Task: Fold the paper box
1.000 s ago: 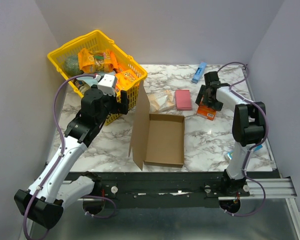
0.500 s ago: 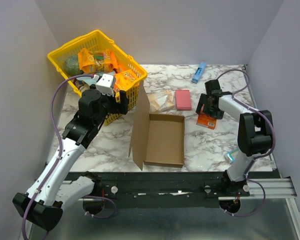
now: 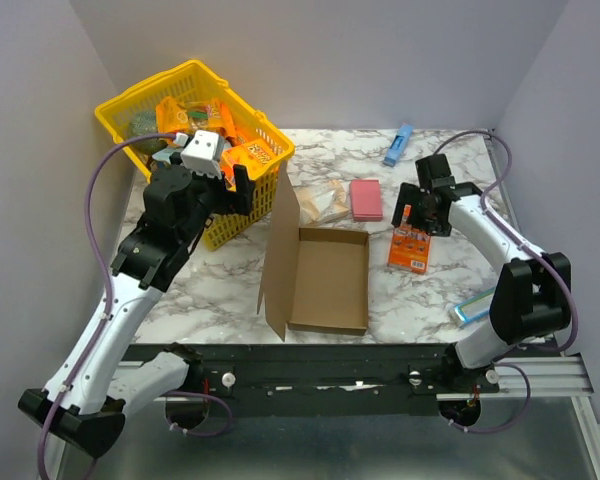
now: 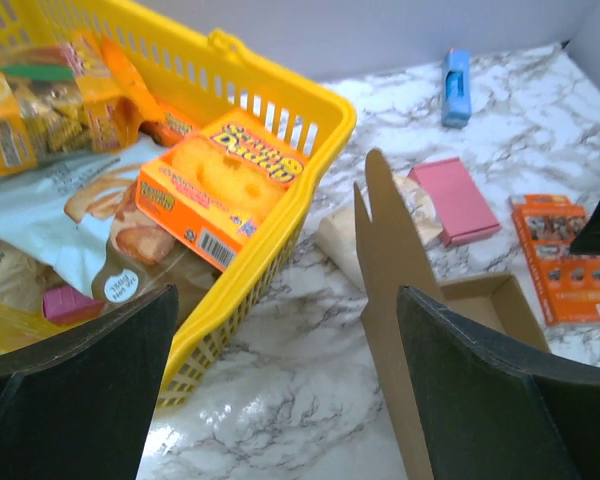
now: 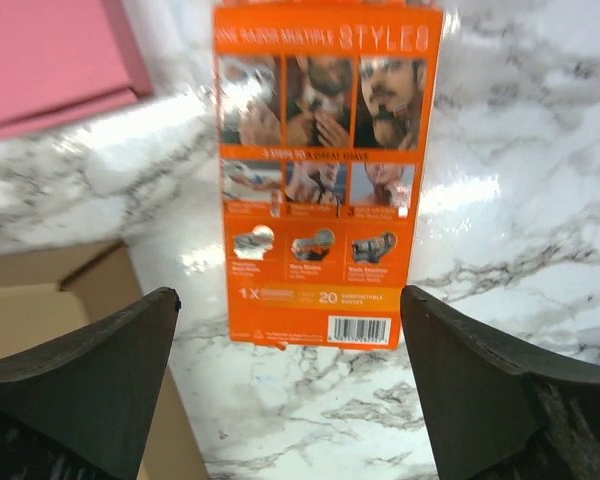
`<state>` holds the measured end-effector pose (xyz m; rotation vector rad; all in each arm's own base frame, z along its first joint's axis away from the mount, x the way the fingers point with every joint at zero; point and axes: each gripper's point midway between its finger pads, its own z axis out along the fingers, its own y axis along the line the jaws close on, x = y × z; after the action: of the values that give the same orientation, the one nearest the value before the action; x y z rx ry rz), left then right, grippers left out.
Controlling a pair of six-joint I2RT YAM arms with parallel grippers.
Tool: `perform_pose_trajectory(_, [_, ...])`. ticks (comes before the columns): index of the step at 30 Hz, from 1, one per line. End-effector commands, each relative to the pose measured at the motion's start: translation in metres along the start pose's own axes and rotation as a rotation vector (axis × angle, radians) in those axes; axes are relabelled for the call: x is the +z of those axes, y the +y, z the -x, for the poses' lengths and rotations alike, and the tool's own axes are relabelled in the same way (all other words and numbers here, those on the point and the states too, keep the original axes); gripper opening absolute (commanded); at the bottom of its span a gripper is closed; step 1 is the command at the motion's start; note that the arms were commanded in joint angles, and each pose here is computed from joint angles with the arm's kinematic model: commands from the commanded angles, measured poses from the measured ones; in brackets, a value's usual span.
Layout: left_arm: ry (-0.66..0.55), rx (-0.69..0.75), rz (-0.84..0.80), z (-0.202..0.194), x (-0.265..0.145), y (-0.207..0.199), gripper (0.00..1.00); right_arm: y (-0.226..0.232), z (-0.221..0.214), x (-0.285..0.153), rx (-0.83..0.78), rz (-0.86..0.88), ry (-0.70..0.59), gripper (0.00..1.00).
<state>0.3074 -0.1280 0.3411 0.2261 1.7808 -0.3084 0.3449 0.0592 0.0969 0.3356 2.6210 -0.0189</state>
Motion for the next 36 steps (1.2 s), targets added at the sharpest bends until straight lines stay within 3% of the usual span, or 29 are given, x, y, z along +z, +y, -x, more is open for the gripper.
perform_pose_trajectory(1, [-0.086, 0.008, -0.007, 0.048, -0.012, -0.013, 0.98, -0.005, 0.013, -0.003, -0.019, 0.003, 0.019, 1.0])
perform_pose_trajectory(6, [-0.114, 0.006, -0.071, 0.078, -0.011, -0.043, 0.98, -0.021, 0.007, 0.024, -0.001, -0.028, 0.082, 1.0])
perform_pose_trajectory(12, [-0.027, -0.003, -0.332, 0.064, 0.013, -0.158, 0.97, -0.028, 0.001, 0.037, 0.07, 0.026, 0.105, 1.0])
perform_pose_trajectory(16, [0.101, -0.074, -0.499, 0.019, 0.052, -0.233, 0.97, -0.016, -0.011, 0.045, 0.097, 0.111, 0.156, 1.0])
perform_pose_trajectory(21, [0.264, -0.081, -0.562, -0.044, 0.088, -0.287, 0.96, -0.019, -0.023, 0.052, 0.149, 0.128, 0.183, 1.0])
perform_pose_trajectory(22, [0.315, -0.072, -0.556, -0.069, 0.102, -0.293, 0.96, -0.018, -0.028, 0.054, 0.156, 0.143, 0.196, 1.0])
perform_pose_trajectory(28, [0.452, -0.101, -0.575, -0.136, 0.135, -0.317, 0.96, -0.014, -0.036, 0.063, 0.197, 0.182, 0.237, 1.0])
perform_pose_trajectory(35, [0.564, -0.125, -0.596, -0.189, 0.17, -0.343, 0.92, -0.006, -0.04, 0.073, 0.22, 0.209, 0.284, 0.95])
perform_pose_trajectory(36, [0.551, -0.13, -0.604, -0.182, 0.176, -0.348, 0.91, -0.007, -0.042, 0.073, 0.22, 0.207, 0.285, 0.94])
